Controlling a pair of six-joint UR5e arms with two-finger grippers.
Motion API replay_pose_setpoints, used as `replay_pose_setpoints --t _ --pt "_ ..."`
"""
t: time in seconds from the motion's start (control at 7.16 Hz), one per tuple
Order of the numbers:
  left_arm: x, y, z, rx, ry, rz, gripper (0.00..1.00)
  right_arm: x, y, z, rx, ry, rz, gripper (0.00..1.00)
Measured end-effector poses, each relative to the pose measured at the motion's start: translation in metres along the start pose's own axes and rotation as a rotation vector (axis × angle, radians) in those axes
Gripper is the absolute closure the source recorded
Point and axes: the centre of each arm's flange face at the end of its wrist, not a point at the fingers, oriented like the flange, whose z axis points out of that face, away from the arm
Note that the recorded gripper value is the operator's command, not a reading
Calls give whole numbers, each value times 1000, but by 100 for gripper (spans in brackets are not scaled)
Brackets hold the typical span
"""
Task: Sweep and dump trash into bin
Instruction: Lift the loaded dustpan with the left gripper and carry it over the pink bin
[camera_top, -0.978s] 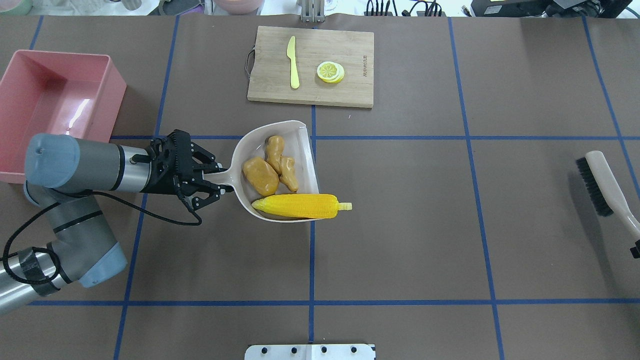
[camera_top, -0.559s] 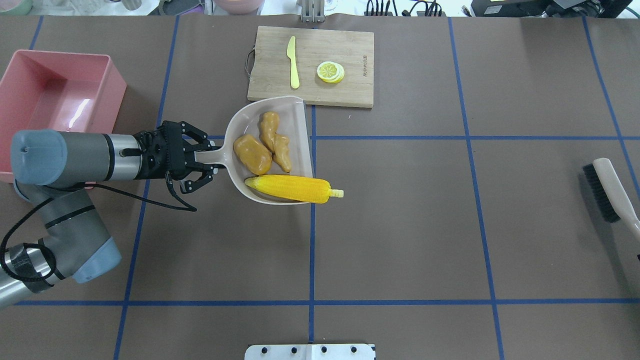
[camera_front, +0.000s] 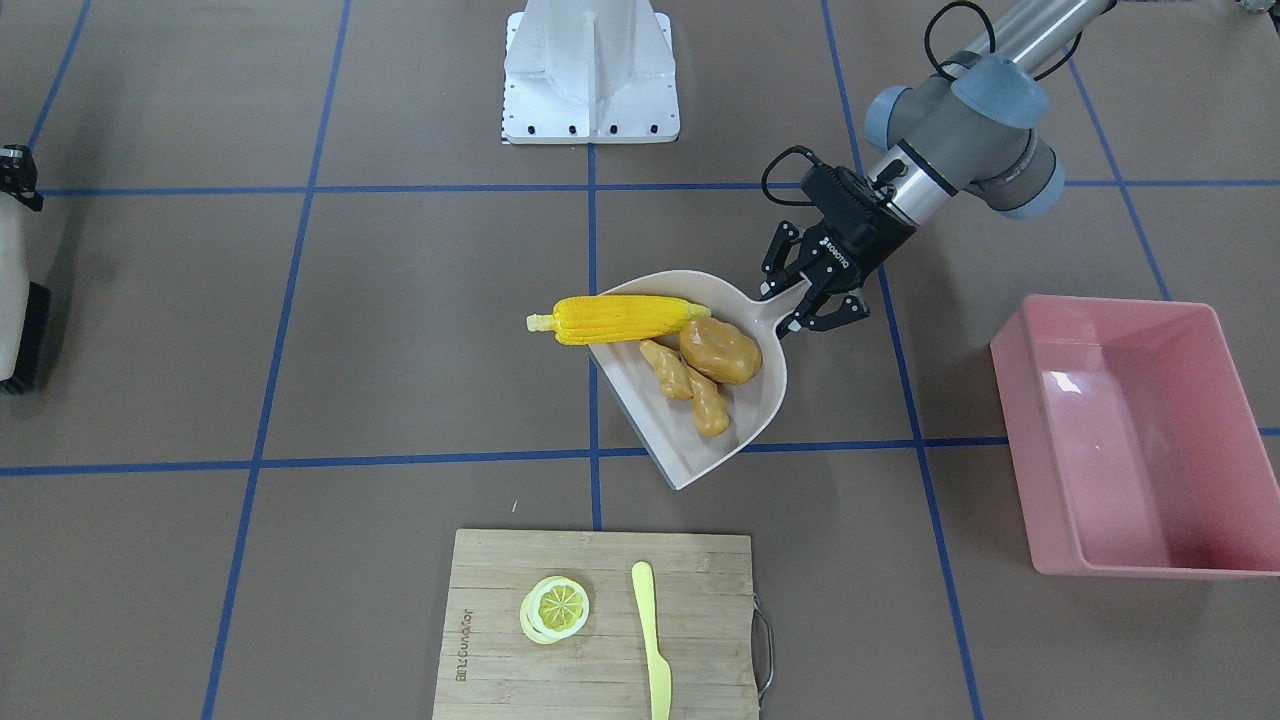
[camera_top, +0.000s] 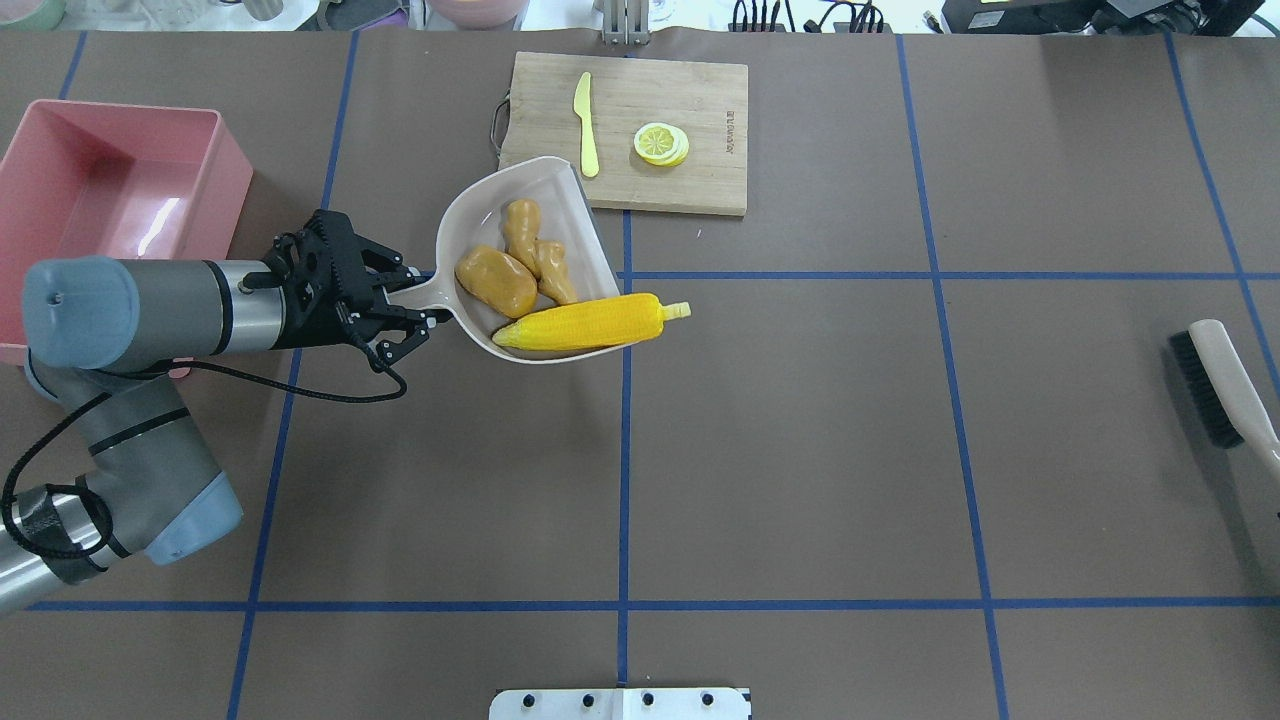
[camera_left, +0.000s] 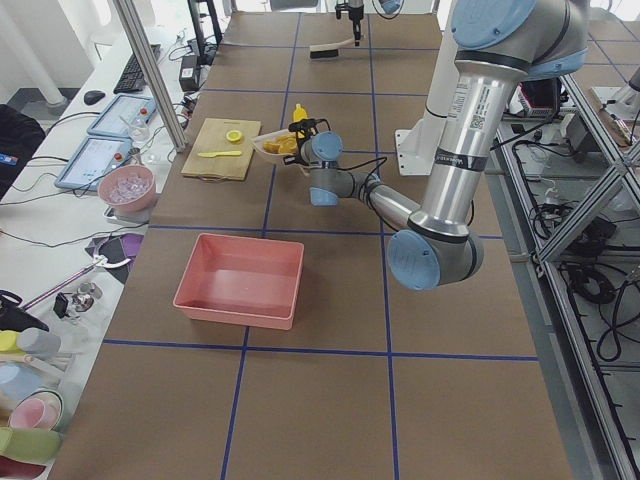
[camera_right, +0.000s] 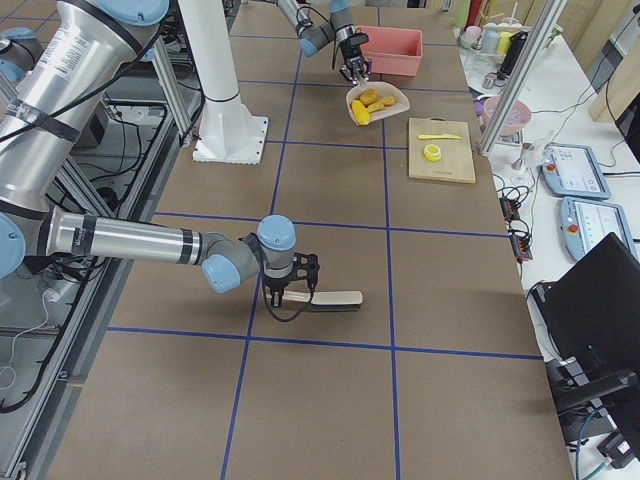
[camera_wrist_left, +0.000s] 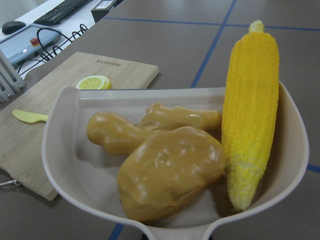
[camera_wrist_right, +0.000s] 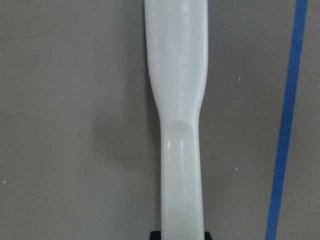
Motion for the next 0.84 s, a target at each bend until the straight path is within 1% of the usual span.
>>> replay_pose_setpoints --t 0.14,0.28,0.42,0.56,0.7,0.84 --pt "1 1 -5 3 0 -86 100 1 0 1 -3 2 2 100" --pt "-1 2 -11 12 -20 -134 100 2 0 3 -5 3 4 93" --pt "-9 1 -17 34 -79 -155 100 3 1 3 -6 3 4 67" --pt "-23 -2 -22 57 -159 -165 100 3 0 3 -6 3 4 47" --pt "-37 -5 -26 64 -228 -174 100 3 0 3 -6 3 4 28" --pt "-48 -7 -30 68 -278 -212 100 3 0 3 -6 2 5 13"
